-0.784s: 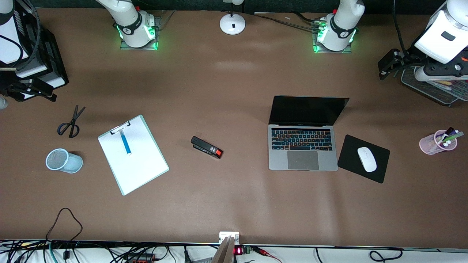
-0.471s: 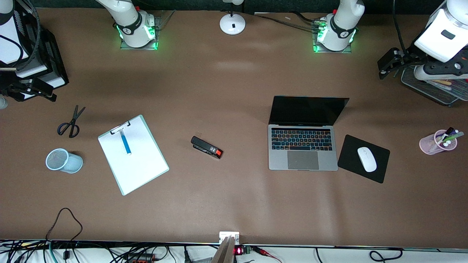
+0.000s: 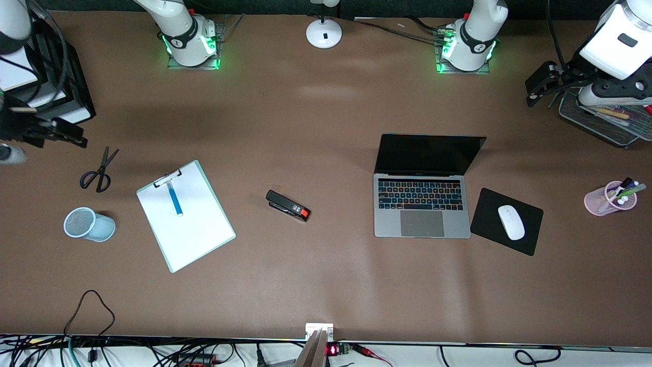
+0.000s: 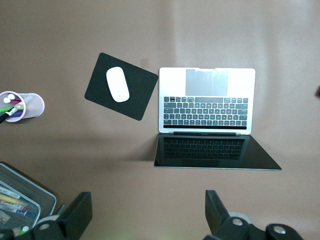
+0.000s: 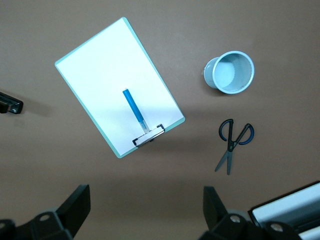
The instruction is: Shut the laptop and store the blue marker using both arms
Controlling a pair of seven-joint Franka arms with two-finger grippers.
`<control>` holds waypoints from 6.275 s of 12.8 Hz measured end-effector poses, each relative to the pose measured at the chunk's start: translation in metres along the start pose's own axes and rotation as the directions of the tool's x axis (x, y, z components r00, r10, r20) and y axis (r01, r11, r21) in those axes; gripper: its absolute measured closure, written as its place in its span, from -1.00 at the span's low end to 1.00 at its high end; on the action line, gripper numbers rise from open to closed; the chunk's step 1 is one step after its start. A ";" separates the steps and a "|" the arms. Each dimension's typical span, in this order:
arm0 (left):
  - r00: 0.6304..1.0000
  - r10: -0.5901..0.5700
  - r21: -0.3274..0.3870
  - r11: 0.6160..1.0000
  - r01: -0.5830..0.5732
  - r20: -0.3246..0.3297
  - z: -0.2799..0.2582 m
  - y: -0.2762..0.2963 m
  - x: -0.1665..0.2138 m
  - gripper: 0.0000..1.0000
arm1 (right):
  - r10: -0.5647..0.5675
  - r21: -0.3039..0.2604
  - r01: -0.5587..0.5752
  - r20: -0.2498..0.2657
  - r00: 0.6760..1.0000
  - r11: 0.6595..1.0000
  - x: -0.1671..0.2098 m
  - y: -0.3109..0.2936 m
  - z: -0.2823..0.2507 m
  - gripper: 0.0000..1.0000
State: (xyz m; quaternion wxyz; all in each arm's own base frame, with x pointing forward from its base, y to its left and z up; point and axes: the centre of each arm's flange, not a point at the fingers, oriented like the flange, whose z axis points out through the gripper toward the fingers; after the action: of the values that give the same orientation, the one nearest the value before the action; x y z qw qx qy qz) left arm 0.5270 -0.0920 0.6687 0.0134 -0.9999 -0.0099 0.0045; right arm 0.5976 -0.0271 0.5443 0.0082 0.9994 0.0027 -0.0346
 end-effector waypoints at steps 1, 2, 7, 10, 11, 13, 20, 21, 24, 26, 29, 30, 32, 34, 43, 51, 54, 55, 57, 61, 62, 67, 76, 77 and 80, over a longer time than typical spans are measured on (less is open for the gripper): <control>1.000 0.001 -0.010 1.000 -0.001 0.002 0.000 0.001 0.000 -1.00 | -0.007 -0.004 0.007 0.005 1.000 1.000 0.011 -0.004 0.017 -1.00; 1.000 0.001 -0.014 1.000 -0.001 0.004 0.000 0.001 0.000 -1.00 | -0.016 -0.009 0.016 0.009 1.000 1.000 0.023 -0.011 0.035 -1.00; 0.999 0.001 -0.011 1.000 -0.001 0.037 0.025 0.002 -0.001 -1.00 | -0.073 -0.031 0.075 0.066 0.995 0.997 0.062 -0.049 0.128 -1.00; 0.998 0.002 -0.007 1.000 -0.002 0.057 0.045 0.003 -0.006 -1.00 | -0.097 -0.040 0.100 0.069 0.993 0.994 0.079 -0.054 0.174 -1.00; 0.998 0.004 -0.009 1.000 -0.003 0.068 0.053 0.004 -0.007 -1.00 | -0.109 -0.042 0.112 0.073 0.991 0.993 0.083 -0.057 0.188 -1.00; 0.996 0.012 -0.008 1.000 -0.012 0.085 0.077 0.010 -0.006 -1.00 | -0.130 -0.046 0.134 0.090 0.987 0.990 0.088 -0.067 0.215 -1.00; 0.984 0.019 0.030 0.999 -0.025 0.175 0.182 0.071 -0.032 -1.00 | -0.254 -0.038 0.264 0.161 0.954 0.964 0.094 -0.075 0.296 -1.00; 0.982 0.013 0.036 0.999 -0.020 0.187 0.201 0.079 -0.038 -1.00 | -0.257 -0.037 0.267 0.170 0.951 0.963 0.094 -0.075 0.305 -1.00; 0.975 0.011 0.059 0.998 -0.025 0.223 0.244 0.095 -0.059 -1.00 | -0.308 -0.033 0.317 0.160 0.938 0.948 0.093 -0.079 0.331 -1.00; 0.970 0.005 0.069 0.997 -0.022 0.245 0.266 0.093 -0.067 -1.00 | -0.365 -0.034 0.372 0.130 0.922 0.928 0.090 -0.077 0.346 -0.99; 0.971 0.002 0.067 0.998 -0.019 0.241 0.287 0.090 -0.072 -1.00 | -0.389 -0.036 0.395 0.115 0.914 0.918 0.086 -0.075 0.357 -0.79; 0.972 0.002 0.063 0.998 -0.017 0.234 0.292 0.090 -0.072 -1.00 | -0.390 -0.038 0.396 0.111 0.914 0.918 0.086 -0.076 0.357 -0.78; 0.974 0.003 0.055 0.998 -0.016 0.225 0.302 0.091 -0.070 -1.00 | -0.389 -0.035 0.394 0.106 0.915 0.918 0.086 -0.077 0.356 -0.52; 0.974 0.003 0.049 0.999 -0.015 0.226 0.311 0.092 -0.067 -1.00 | -0.377 -0.020 0.381 0.100 0.921 0.924 0.086 -0.078 0.356 -0.45; 0.988 -0.001 -0.001 1.000 0.001 0.155 0.330 0.096 -0.044 -1.00 | -0.372 -0.013 0.375 0.093 0.923 0.927 0.087 -0.079 0.355 0.16; 0.995 -0.008 -0.048 0.999 0.013 0.098 0.335 0.103 -0.013 -1.00 | -0.374 -0.016 0.376 0.080 0.924 0.926 0.090 -0.081 0.350 0.59; 0.996 -0.012 -0.062 0.998 0.018 0.089 0.341 0.104 -0.004 -1.00 | -0.374 -0.016 0.377 0.082 0.924 0.926 0.090 -0.081 0.351 0.63; 0.996 -0.014 -0.066 0.998 0.019 0.087 0.341 0.105 0.000 -1.00 | -0.374 -0.016 0.377 0.082 0.924 0.926 0.090 -0.081 0.351 0.63; 0.997 -0.016 -0.075 0.997 0.022 0.078 0.342 0.106 0.007 -1.00 | -0.375 -0.016 0.377 0.081 0.924 0.926 0.090 -0.081 0.351 0.64; 0.999 -0.028 -0.104 0.994 0.032 0.040 0.354 0.108 0.022 -1.00 | -0.377 -0.028 0.378 0.042 0.925 0.925 0.102 -0.083 0.333 0.65; 0.999 -0.033 -0.110 0.993 0.037 0.037 0.356 0.107 0.028 -1.00 | -0.376 -0.035 0.376 0.021 0.927 0.926 0.109 -0.082 0.319 0.65; 0.998 -0.055 -0.152 0.987 0.054 -0.004 0.377 0.109 0.054 -1.00 | -0.398 -0.048 0.396 -0.036 0.917 0.917 0.129 -0.075 0.207 0.65; 0.995 -0.089 -0.199 0.977 0.078 -0.050 0.426 0.109 0.070 -1.00 | -0.712 -0.031 0.726 -0.228 0.664 0.687 0.111 0.096 0.127 0.65; 0.994 -0.093 -0.204 0.976 0.080 -0.056 0.432 0.110 0.071 -1.00 | -0.748 -0.035 0.768 -0.262 0.610 0.639 0.109 0.107 0.126 0.65; 0.992 -0.103 -0.220 0.972 0.086 -0.068 0.453 0.111 0.072 -1.00 | -0.826 -0.096 0.877 -0.397 0.400 0.471 0.107 0.126 0.118 0.65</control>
State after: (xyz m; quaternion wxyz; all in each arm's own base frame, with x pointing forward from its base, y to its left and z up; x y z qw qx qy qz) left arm 0.5972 -0.1890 0.2121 -0.0949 -0.9931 -0.0576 -0.0366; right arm 0.6972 -0.1546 0.4210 -0.0755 0.8397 0.5116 0.1656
